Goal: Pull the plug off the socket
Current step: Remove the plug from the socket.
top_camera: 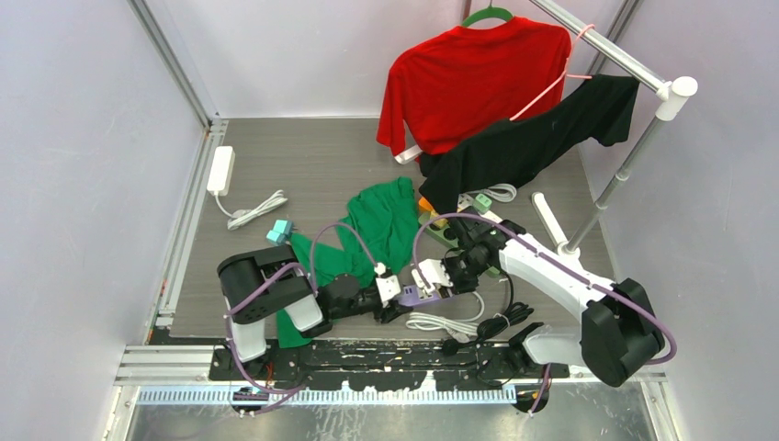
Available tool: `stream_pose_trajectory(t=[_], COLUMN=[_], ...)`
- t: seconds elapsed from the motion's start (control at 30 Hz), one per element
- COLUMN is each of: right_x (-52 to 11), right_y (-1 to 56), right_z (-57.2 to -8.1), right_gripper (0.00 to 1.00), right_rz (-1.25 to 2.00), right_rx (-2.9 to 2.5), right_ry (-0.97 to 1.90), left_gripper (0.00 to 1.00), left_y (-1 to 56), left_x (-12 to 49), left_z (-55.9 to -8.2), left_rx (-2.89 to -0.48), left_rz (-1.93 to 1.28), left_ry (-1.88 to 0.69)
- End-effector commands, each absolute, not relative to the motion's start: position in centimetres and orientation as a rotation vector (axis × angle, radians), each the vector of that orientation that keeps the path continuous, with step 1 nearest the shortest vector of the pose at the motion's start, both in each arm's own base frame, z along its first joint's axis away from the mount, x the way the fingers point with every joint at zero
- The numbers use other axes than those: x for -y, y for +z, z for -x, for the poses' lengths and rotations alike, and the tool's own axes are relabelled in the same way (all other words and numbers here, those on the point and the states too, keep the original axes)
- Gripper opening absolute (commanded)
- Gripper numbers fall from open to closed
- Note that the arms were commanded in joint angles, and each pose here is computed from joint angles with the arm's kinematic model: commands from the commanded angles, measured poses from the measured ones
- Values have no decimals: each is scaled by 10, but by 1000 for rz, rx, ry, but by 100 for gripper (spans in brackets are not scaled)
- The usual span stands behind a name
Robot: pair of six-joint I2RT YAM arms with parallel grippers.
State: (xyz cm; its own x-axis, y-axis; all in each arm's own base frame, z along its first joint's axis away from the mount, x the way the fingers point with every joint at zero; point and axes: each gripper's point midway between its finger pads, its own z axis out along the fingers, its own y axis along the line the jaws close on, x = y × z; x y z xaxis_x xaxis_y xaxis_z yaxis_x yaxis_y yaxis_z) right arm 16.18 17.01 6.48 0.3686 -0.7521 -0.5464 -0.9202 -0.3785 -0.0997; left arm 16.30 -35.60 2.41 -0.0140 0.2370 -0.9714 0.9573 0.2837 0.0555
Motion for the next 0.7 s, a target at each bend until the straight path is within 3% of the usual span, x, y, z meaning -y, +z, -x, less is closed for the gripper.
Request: stream_pose_trajectory(t=[0.0,0.33,0.67], right_x=[-187,-170,-139], right_y=[62,75,69], right_z=[-133,-185,-143], right_gripper=[1,1,1], right_rz=[2272,2045,2233], right_rx=[-1428,-1669,-1658], right_ry=[724,447,668], left_gripper=[0,0,0], left_y=[-1,-3,-7], left_x=[342,342,339], left_z=[-166,-167,-166], left_rx=[-1580,-1587,-1597], left_rz=[-1177,-1175,-1179], left_ry=[-783,-771,-763])
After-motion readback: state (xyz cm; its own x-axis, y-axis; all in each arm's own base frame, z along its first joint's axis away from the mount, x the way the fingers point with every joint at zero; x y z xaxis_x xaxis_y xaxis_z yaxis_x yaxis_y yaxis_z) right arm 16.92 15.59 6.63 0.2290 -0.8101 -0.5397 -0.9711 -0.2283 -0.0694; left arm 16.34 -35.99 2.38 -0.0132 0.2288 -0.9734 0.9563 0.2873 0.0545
